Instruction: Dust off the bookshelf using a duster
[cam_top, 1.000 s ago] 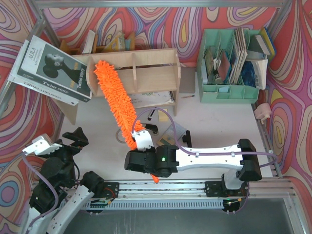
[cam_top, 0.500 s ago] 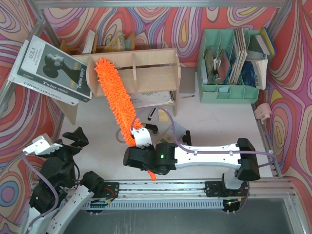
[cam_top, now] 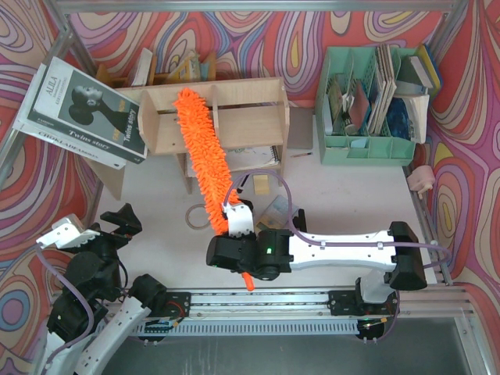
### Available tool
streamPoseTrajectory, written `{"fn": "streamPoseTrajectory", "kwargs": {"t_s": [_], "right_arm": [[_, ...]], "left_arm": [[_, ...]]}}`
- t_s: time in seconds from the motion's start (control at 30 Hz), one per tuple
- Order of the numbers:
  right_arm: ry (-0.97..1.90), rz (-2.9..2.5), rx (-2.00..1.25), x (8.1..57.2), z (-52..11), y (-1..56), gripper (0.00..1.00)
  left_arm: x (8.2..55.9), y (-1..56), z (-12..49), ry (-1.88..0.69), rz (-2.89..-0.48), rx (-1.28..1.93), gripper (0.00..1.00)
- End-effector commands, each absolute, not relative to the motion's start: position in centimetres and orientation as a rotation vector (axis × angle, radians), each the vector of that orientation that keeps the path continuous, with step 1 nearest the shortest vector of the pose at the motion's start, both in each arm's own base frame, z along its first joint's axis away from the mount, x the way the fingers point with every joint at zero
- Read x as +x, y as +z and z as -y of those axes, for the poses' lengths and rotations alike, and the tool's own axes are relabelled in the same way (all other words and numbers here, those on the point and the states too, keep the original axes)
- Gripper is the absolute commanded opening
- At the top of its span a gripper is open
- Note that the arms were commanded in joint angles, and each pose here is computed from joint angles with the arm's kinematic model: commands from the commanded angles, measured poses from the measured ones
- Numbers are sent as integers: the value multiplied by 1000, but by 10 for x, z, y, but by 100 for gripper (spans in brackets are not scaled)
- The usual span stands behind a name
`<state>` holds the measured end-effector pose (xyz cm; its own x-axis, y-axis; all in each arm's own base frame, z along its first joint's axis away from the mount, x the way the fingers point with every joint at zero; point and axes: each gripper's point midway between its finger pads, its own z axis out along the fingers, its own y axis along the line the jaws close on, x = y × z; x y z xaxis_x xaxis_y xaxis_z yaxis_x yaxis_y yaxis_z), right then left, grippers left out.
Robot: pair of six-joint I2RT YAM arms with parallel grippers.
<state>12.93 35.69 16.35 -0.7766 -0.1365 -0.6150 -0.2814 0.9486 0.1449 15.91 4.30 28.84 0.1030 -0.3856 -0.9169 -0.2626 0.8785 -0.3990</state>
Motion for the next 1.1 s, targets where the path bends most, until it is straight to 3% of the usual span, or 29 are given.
{"fn": "streamPoseTrajectory", "kwargs": {"t_s": [0.0, 0.2, 0.5, 1.07], "right_arm": [[380, -2412, -131, 140, -360, 185, 0], [467, -2419, -171, 135, -388, 189, 0], [551, -2320, 17, 142, -381, 224, 0], [523, -2549, 25, 134, -390, 162, 0]], "left_arm": [[158, 291, -47, -87, -1476, -563, 98], [156, 291, -48, -90, -1470, -567, 98], [156, 292, -49, -91, -1468, -568, 98], [156, 291, -49, -87, -1468, -572, 98]]}}
